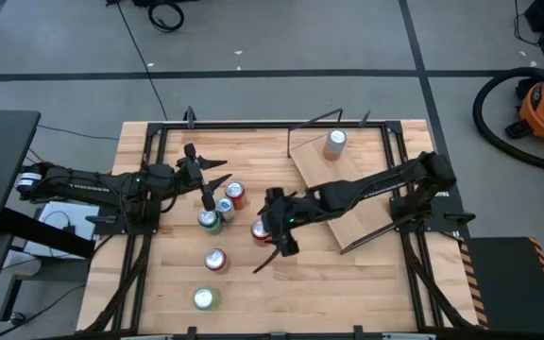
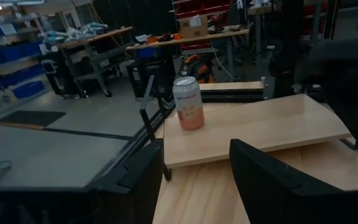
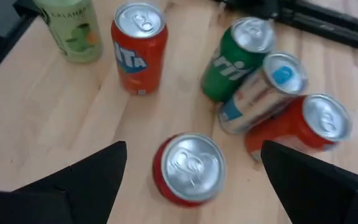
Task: Place canned beverage on shelf
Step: Put the red soda can on the shelf, aligned with the other white-and-orange soda can
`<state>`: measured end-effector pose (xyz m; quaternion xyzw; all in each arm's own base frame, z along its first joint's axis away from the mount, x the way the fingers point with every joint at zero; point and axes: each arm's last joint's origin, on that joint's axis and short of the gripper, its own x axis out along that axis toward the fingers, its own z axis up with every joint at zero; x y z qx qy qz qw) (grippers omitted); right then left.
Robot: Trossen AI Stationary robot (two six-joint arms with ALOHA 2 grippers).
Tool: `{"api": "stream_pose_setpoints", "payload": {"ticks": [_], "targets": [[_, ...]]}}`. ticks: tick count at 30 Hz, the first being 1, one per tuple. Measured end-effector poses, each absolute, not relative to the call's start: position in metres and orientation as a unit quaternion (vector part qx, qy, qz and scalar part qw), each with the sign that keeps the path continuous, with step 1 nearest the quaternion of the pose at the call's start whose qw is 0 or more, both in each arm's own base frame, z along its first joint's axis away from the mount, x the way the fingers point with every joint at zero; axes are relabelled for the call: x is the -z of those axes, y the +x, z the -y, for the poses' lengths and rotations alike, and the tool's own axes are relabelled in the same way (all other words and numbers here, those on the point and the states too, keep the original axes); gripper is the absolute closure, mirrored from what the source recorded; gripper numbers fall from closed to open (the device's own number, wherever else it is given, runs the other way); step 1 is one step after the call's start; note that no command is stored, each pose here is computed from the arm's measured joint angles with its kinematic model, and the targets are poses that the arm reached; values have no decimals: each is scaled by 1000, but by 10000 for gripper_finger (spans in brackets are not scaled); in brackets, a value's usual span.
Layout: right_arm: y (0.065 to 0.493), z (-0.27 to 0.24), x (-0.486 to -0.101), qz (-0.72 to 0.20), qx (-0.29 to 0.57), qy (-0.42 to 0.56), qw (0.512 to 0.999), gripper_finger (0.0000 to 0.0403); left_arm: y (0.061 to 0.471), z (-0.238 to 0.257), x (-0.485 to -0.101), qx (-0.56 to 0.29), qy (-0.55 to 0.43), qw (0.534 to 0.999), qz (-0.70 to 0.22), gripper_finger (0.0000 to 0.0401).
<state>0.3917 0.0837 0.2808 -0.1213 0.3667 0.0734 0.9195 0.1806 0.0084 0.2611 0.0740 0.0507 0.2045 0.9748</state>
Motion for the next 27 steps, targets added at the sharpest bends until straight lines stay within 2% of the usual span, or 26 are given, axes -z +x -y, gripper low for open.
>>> {"api": "stream_pose_setpoints", "payload": {"ticks": [10,17,27], "targets": [[424,-95,-277,-359,-84,-134,920,21,176,-4,-261,-193,59,978,-56,207],[432,-95,-276,-337,-102,-150,924,21,167,-5,-277,-195,43,976,-91,207],[434,-83,-270,-333,-132,-143,923,21,166,-5,-276,-196,32,976,-94,207]]}}
